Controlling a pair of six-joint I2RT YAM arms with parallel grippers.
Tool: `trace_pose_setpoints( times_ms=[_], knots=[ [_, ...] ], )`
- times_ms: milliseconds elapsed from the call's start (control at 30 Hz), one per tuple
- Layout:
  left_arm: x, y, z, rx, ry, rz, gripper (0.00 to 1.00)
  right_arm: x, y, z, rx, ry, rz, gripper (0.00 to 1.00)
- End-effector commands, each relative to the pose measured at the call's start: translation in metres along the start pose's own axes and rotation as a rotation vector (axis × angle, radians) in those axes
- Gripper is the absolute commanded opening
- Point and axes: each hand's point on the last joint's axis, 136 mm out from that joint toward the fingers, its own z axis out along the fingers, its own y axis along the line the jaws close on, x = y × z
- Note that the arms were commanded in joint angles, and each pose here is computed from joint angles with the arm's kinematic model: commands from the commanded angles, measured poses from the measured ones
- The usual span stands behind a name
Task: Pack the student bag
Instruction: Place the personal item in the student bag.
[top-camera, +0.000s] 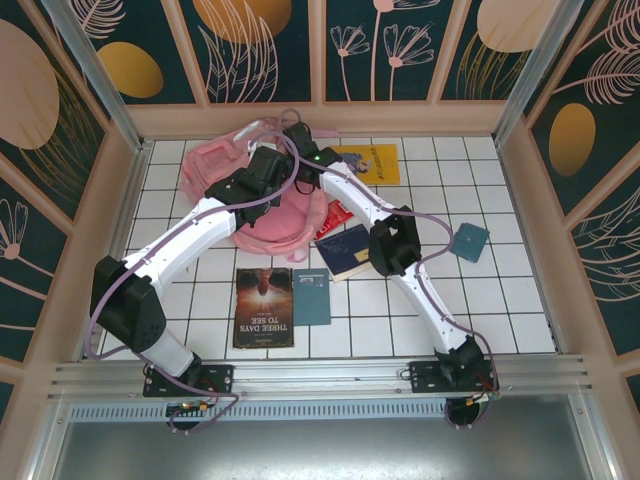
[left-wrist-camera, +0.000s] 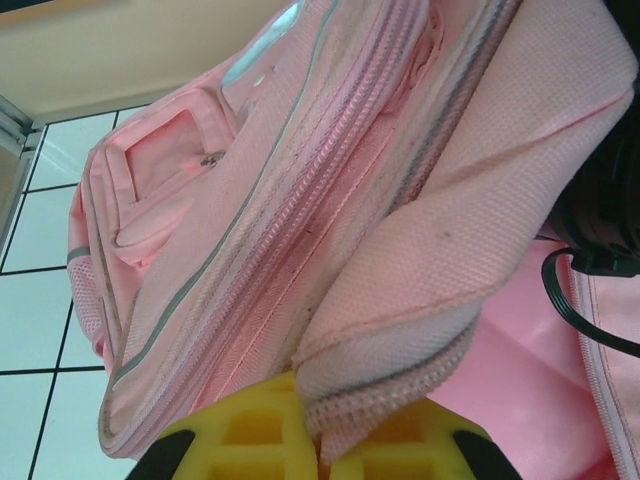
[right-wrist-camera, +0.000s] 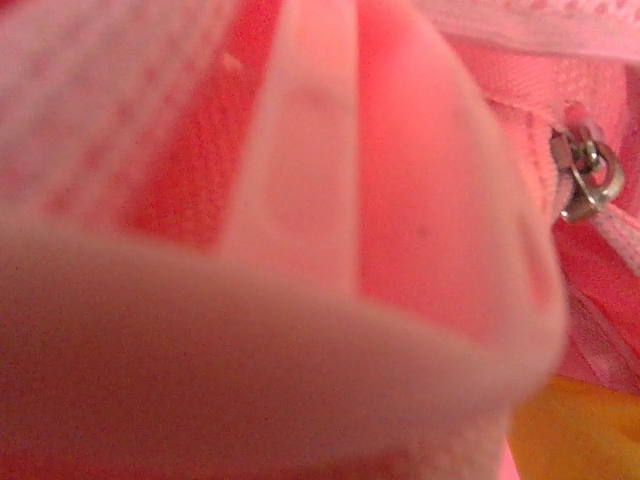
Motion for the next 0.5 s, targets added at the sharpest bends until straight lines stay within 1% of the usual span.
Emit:
trace_pose_setpoints(
  times_ms=[0, 33, 67, 233, 300, 367, 467],
  knots=[
    [-0.025, 0.004, -0.019, 0.009, -0.091, -0.06, 0.0, 0.009, 0.027, -0.023, -0.025, 0.037, -0.087, 0.91],
    [-0.025, 0.006, -0.019, 0.005, -0.09, -0.062, 0.0, 0.01, 0.028, -0.028, -0.02, 0.044, -0.099, 0.96],
    [-0.026, 0.006, -0.019, 0.006, -0.091, -0.066, 0.0, 0.011, 0.027, -0.032, -0.01, 0.055, -0.11, 0.97],
    [-0.027, 0.01, -0.019, 0.01, -0.09, -0.082, 0.0, 0.01, 0.02, -0.046, 0.024, 0.094, -0.128, 0.98],
    [-0.028, 0.013, -0.019, 0.005, -0.093, -0.093, 0.0, 0.009, 0.025, -0.051, 0.0, 0.099, -0.131, 0.98],
    [-0.03, 0.016, -0.02, -0.002, -0.098, -0.101, 0.0, 0.015, 0.023, -0.051, -0.007, 0.135, -0.133, 0.98],
    [-0.031, 0.021, -0.021, -0.007, -0.104, -0.114, 0.0, 0.021, 0.024, -0.055, 0.005, 0.148, -0.178, 0.98]
  ],
)
